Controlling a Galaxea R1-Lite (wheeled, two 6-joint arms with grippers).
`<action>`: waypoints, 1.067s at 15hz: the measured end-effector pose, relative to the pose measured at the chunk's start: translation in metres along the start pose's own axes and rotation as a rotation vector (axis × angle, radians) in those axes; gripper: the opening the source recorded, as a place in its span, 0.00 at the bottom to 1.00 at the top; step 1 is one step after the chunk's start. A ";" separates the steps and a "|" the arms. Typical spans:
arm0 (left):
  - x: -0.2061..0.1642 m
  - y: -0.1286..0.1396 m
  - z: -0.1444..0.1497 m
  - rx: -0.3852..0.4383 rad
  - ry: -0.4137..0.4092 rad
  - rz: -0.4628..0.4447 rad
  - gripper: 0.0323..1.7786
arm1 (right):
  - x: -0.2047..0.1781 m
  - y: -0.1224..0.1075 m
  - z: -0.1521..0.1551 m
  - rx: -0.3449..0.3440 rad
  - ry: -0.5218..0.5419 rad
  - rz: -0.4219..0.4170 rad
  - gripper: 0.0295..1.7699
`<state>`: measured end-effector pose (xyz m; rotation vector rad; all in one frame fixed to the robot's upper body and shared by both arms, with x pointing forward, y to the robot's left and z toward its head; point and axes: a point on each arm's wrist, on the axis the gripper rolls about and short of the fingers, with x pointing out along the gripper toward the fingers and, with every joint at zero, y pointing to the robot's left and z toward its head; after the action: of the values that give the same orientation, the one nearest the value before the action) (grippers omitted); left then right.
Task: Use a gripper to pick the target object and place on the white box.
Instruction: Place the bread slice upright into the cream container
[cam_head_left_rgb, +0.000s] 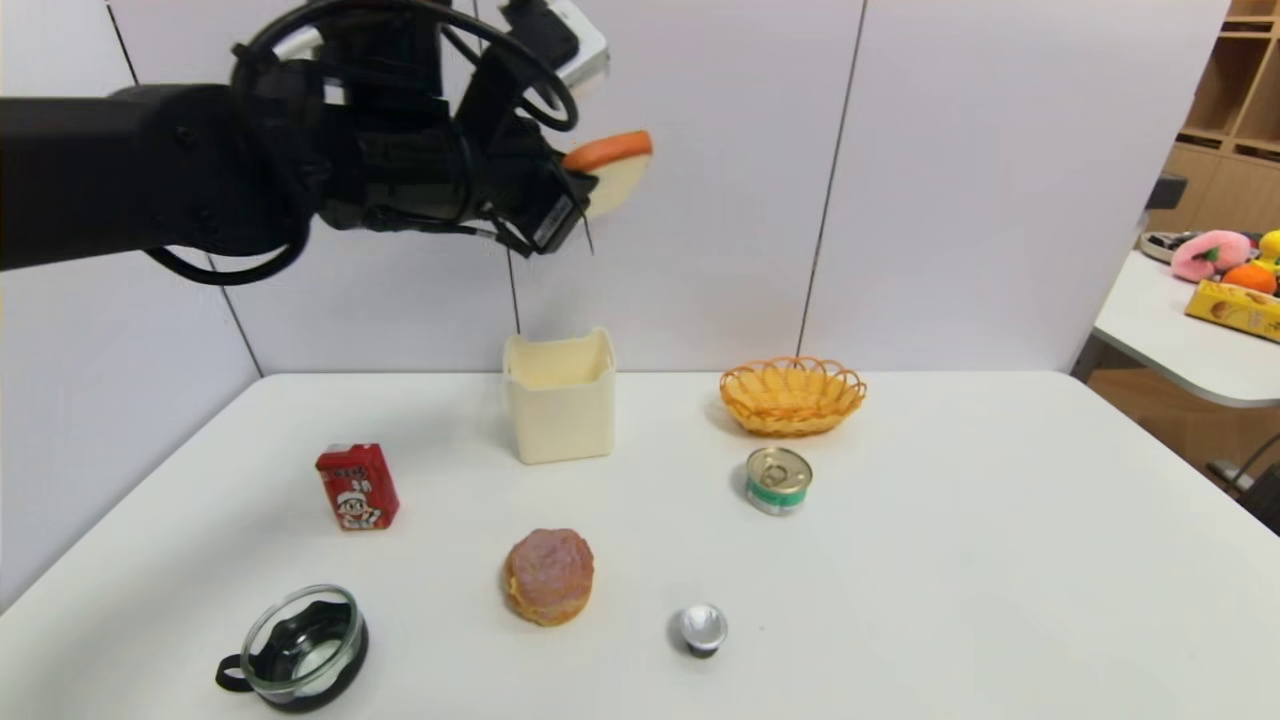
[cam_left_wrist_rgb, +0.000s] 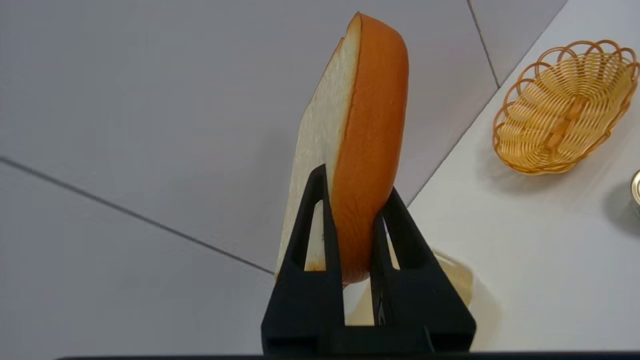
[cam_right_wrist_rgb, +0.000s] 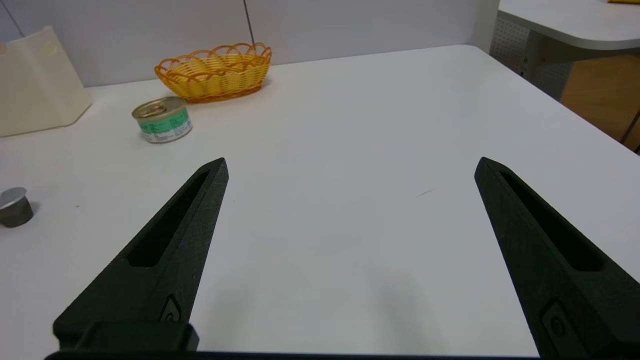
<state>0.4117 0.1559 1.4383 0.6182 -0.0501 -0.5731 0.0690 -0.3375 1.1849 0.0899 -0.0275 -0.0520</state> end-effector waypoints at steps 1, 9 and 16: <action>-0.008 0.004 -0.001 -0.033 0.014 0.004 0.10 | 0.000 0.000 0.000 -0.001 -0.001 0.000 0.96; -0.031 0.005 -0.015 -0.236 0.174 -0.056 0.10 | 0.000 0.000 0.000 -0.001 0.000 0.000 0.96; 0.000 -0.010 -0.038 -0.250 0.226 -0.137 0.10 | 0.000 0.000 0.000 -0.001 0.000 0.000 0.96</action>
<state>0.4149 0.1696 1.4016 0.4416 0.2744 -0.6273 0.0690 -0.3376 1.1849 0.0891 -0.0277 -0.0525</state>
